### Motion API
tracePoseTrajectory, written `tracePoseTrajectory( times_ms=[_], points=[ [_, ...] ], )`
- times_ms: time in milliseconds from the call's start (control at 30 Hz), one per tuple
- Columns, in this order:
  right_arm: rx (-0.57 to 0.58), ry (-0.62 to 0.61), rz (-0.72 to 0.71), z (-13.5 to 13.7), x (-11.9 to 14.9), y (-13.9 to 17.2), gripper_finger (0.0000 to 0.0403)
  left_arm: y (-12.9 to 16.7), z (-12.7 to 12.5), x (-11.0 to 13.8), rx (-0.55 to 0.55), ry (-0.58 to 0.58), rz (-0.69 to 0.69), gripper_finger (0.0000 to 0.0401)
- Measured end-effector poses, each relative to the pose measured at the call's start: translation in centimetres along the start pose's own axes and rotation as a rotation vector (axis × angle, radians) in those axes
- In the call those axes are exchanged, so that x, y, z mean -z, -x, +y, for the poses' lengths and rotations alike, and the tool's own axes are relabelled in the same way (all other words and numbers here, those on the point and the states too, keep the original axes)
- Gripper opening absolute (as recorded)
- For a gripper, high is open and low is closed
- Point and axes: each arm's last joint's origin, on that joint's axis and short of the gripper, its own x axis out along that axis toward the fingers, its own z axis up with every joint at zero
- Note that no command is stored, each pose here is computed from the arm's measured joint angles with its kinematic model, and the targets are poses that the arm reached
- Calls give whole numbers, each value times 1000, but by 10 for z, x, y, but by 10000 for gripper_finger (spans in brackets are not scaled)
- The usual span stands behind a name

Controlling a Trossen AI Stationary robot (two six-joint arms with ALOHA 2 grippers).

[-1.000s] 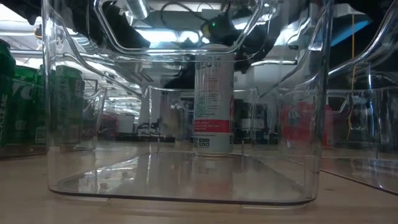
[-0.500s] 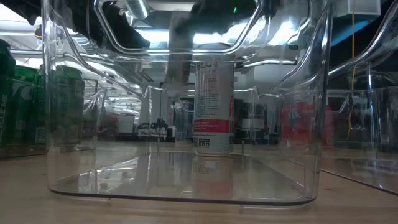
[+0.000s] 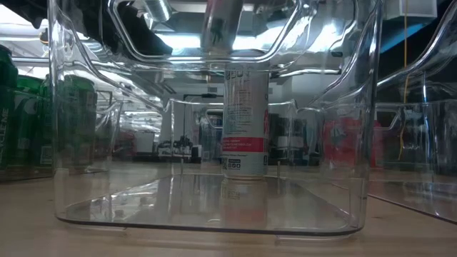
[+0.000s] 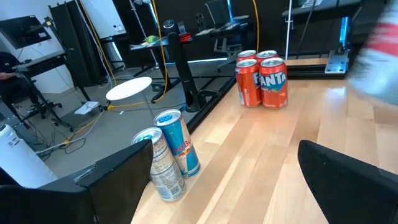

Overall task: Sort soda cans
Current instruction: Put the white soda can into the middle transparent bin

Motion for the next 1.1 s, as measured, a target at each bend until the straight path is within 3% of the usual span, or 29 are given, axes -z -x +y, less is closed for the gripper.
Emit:
tracePoseTrajectory(
  times_ms=[400, 1100],
  points=[
    [-67, 18, -13, 31, -15, -16, 289, 0, 0, 0, 0, 10, 0, 388],
    [-281, -103, 26, 73, 26, -81, 289, 0, 0, 0, 0, 10, 0, 388]
  ],
)
